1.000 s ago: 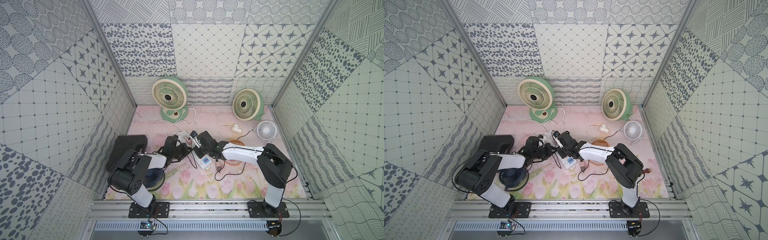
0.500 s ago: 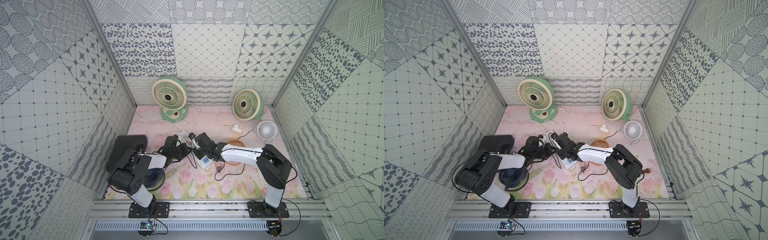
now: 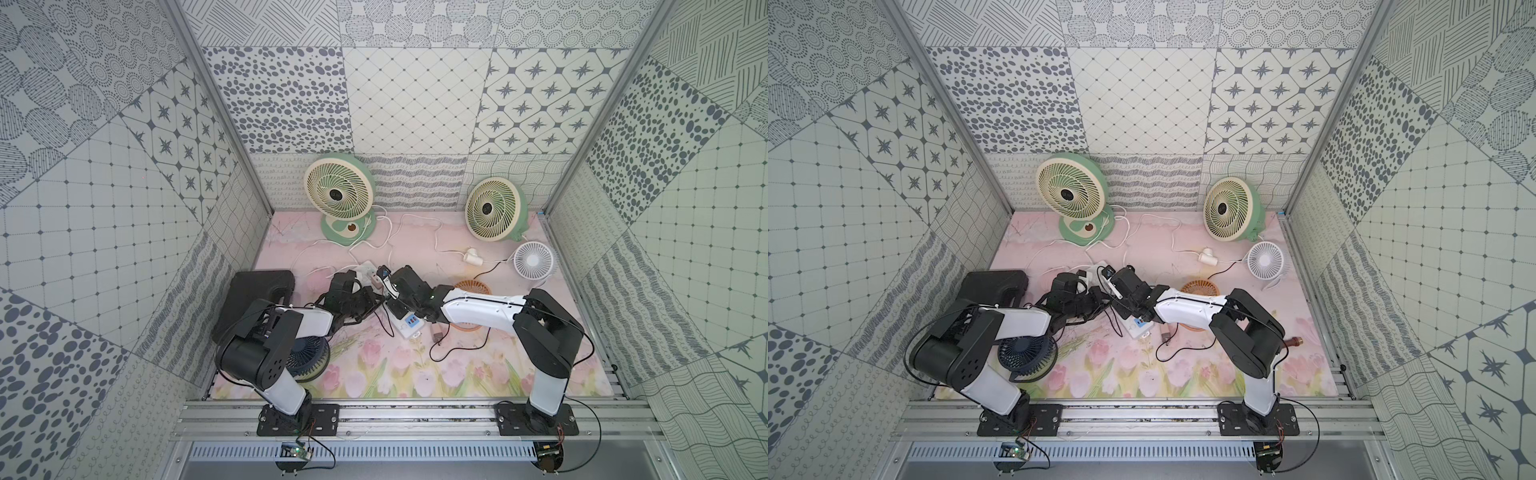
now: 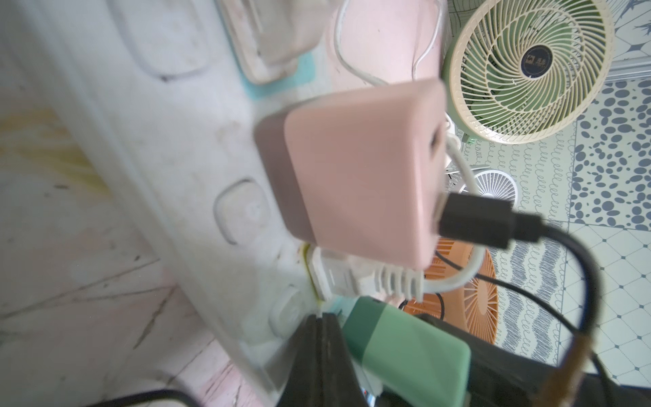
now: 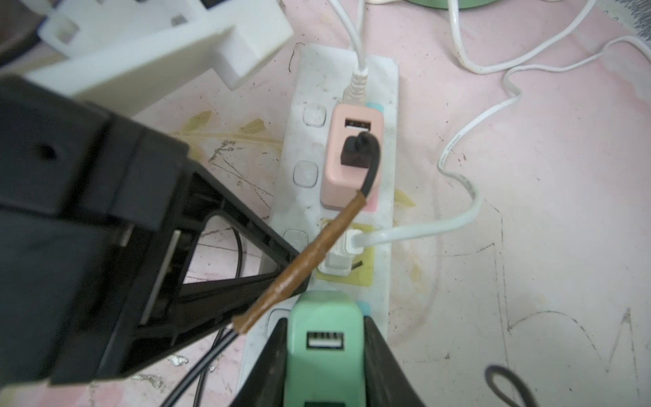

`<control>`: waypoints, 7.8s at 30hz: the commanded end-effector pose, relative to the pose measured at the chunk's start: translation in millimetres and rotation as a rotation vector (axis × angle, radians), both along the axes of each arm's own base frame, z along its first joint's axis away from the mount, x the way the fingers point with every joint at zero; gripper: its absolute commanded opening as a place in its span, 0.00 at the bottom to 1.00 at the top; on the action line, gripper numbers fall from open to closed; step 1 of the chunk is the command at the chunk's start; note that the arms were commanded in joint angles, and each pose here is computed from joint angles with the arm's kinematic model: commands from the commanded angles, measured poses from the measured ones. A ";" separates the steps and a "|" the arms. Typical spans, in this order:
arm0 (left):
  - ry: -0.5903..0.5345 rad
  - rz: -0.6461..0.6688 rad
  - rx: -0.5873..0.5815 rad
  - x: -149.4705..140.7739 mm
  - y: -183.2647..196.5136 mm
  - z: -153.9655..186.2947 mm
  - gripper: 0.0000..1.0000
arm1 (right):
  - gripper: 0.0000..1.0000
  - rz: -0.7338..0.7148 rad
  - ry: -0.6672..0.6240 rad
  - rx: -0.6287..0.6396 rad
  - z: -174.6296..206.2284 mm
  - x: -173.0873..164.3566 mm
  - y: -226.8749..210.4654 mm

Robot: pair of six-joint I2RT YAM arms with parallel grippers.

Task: Unplug the desk fan from the power strip
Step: Remove the plug from the socket, then place the plug at the center of the board, then remove the plug from the socket.

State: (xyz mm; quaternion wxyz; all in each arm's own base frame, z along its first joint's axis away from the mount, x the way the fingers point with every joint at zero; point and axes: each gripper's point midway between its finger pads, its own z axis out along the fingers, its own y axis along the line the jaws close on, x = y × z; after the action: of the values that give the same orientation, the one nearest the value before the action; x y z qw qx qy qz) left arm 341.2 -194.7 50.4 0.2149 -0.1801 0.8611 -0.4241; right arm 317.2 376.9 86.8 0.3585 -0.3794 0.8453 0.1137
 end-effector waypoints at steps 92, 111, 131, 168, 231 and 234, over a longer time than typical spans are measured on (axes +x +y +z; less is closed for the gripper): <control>-0.061 0.060 0.053 15.5 41.1 28.7 0.00 | 0.43 0.037 0.024 0.164 42.3 30.1 -23.7; -0.050 0.038 0.023 22.2 34.0 23.2 0.00 | 0.32 0.036 0.080 0.249 -0.9 35.4 29.9; -0.035 0.028 0.006 25.7 30.1 16.9 0.00 | 0.06 -0.013 0.074 0.223 -15.5 39.8 31.4; 0.053 0.032 0.031 17.7 32.9 -14.7 0.00 | 0.03 -0.140 0.079 0.283 3.7 51.7 16.1; 0.098 0.024 0.035 16.1 31.7 -29.9 0.00 | 0.03 -0.030 -0.027 0.166 13.1 35.8 42.0; 0.098 0.026 0.036 16.2 32.4 -30.2 0.00 | 0.03 -0.034 -0.047 0.136 11.5 34.9 42.6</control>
State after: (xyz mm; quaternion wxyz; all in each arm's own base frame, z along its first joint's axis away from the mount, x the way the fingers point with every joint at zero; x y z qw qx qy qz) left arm 373.4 -173.5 49.7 0.2202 -0.1808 0.8526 -0.4380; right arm 347.1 398.3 66.8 0.3570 -0.3291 0.8611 0.1506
